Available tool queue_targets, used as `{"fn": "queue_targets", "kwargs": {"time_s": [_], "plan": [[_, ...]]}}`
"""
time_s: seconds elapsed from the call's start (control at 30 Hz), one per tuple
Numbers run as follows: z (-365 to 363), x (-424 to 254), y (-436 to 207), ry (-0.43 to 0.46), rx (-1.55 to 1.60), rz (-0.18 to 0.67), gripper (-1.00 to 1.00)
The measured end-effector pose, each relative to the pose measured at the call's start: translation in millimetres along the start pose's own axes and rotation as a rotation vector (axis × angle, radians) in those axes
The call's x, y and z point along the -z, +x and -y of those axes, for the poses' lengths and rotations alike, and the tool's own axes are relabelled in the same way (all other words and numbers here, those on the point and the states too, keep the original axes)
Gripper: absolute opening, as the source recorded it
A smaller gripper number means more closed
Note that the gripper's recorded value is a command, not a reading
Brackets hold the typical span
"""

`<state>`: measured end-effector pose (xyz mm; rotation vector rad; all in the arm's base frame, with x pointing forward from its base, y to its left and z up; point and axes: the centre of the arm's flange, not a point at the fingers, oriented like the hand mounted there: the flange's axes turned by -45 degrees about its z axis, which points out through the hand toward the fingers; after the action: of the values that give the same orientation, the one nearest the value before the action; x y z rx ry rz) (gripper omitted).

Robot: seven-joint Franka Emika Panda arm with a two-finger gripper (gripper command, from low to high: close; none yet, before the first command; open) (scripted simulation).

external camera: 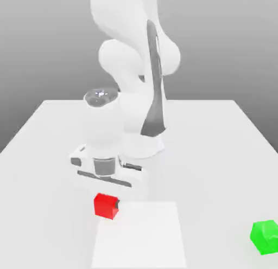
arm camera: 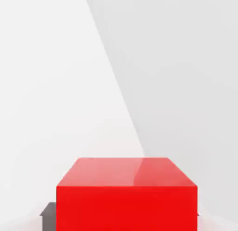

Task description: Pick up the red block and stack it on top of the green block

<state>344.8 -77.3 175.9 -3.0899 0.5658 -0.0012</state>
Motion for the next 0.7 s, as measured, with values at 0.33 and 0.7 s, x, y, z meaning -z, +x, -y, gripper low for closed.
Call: {"fn": "queue_targets", "kwargs": {"time_s": [0.33,0.7], "plan": [[152.4,46.7,18.8,-0.017,0.421,0.001,-1.0],[373.6,41.9,-48.9,0.0,0.951,0.001,-1.0]]}}
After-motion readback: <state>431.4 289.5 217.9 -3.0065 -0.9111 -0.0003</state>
